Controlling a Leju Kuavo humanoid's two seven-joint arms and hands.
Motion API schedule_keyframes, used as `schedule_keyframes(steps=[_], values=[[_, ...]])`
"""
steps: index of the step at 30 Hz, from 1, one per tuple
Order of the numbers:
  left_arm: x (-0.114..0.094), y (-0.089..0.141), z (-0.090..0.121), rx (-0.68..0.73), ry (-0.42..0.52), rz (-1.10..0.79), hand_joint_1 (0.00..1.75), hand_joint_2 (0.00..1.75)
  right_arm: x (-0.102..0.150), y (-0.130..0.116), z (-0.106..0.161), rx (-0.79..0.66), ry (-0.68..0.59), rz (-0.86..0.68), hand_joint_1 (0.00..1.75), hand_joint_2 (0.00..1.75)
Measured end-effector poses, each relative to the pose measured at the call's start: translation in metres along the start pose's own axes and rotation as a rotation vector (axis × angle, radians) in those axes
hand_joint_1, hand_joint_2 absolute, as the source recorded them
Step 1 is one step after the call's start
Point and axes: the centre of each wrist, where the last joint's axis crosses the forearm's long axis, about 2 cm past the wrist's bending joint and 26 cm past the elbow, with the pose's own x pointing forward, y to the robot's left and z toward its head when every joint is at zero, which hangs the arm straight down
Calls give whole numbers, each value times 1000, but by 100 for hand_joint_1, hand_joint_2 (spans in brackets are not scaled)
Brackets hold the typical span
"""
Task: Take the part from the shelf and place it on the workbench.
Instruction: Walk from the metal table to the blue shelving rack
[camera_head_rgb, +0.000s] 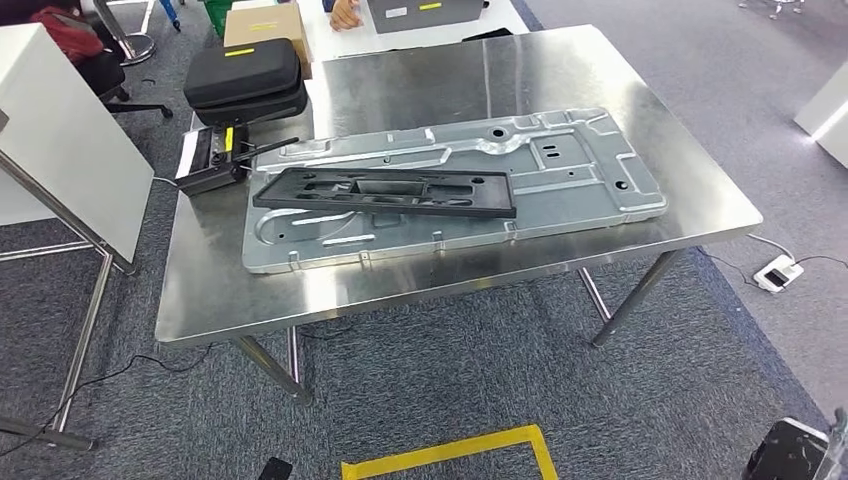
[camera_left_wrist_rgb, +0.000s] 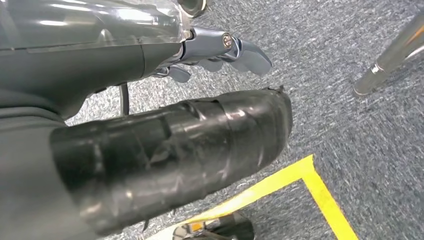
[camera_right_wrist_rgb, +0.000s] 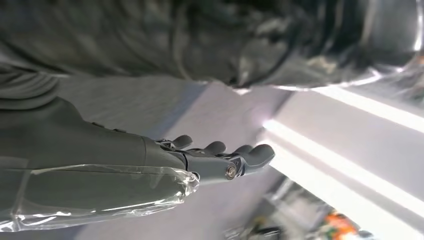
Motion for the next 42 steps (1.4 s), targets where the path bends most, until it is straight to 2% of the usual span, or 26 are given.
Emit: schedule_keyframes(steps=[7, 13, 17, 21, 28, 37, 42], values=[[-1, 1, 0, -4, 0, -5, 0, 0, -39, 2, 19, -1, 201, 43, 0, 0], [0, 0, 0, -10, -2, -1, 0, 0, -84, -4, 62, -11, 478, 88, 0, 0], [-1, -1, 1, -12, 4, 2, 0, 0, -97, -4, 93, -2, 694, 142, 0, 0], [-1, -1, 0, -10, 7, 13, 0, 0, -100, 3, 118, 27, 863, 197, 0, 0], [0, 1, -1, 3, 8, 38, 0, 0, -94, 21, 150, 123, 1026, 234, 0, 0], [-5, 2, 1, 18, 26, 56, 0, 0, -77, 48, 185, 215, 1137, 204, 0, 0], [-6, 2, 2, 20, 33, 59, 0, 0, -72, 54, 197, 256, 1171, 207, 0, 0]])
